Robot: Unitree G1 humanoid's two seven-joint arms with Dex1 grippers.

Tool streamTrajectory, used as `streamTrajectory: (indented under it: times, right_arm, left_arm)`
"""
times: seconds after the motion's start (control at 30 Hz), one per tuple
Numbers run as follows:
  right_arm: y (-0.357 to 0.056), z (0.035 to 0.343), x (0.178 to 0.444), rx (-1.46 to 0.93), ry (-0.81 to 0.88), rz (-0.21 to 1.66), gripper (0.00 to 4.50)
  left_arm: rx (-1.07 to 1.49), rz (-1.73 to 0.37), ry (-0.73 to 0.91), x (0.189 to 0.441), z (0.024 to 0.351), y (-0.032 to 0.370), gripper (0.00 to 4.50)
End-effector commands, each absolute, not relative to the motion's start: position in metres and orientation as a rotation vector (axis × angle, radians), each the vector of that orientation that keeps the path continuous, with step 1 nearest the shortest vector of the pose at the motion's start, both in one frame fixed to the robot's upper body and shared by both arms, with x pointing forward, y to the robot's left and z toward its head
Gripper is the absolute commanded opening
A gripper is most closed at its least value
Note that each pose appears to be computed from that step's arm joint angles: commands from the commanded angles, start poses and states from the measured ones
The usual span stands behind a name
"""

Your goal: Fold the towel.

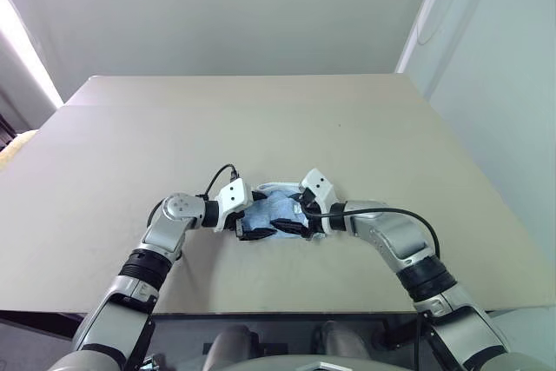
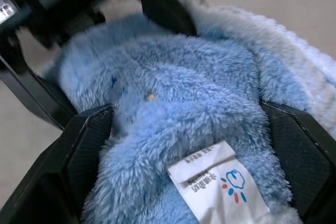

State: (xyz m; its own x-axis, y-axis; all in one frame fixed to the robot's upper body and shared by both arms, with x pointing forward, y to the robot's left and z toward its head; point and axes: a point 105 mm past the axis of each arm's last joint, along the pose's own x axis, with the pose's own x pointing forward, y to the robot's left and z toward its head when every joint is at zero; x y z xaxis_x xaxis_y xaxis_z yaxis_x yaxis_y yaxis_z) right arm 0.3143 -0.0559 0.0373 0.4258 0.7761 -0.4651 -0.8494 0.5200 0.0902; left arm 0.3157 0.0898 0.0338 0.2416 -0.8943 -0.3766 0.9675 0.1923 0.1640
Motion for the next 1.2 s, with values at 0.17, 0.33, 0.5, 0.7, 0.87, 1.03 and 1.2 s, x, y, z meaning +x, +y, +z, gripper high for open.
streamTrajectory:
  times: [0.17, 0.33, 0.5, 0.7, 0.87, 1.03, 1.2]
  right_arm:
    - [-0.074, 0.045, 0.314, -0.195, 0.453, 1.016, 4.50]
    - [-0.078, 0.100, 0.316, -0.033, 0.269, 1.059, 4.50]
    - [-0.090, 0.130, 0.302, -0.034, 0.199, 1.143, 4.50]
    - [-0.088, 0.140, 0.283, -0.149, 0.216, 1.259, 4.50]
    - [-0.067, 0.140, 0.277, -0.331, 0.203, 1.332, 4.50]
    - [-0.051, 0.104, 0.266, -0.517, 0.272, 1.445, 4.50]
    - [-0.047, 0.081, 0.270, -0.614, 0.290, 1.455, 4.50]
  left_arm:
    - [0.342, -1.342, 0.204, 0.322, 0.047, 0.092, 4.49]
    - [0.239, -1.320, 0.144, 0.335, 0.082, 0.102, 4.49]
    - [0.066, -1.371, 0.143, 0.333, 0.130, 0.118, 4.49]
    - [-0.016, -1.454, 0.179, 0.310, 0.160, 0.136, 4.49]
    - [0.032, -1.412, 0.250, 0.300, 0.155, 0.156, 4.49]
    - [0.055, -1.379, 0.266, 0.297, 0.153, 0.163, 4.49]
    - [0.067, -1.366, 0.260, 0.298, 0.151, 0.161, 4.49]
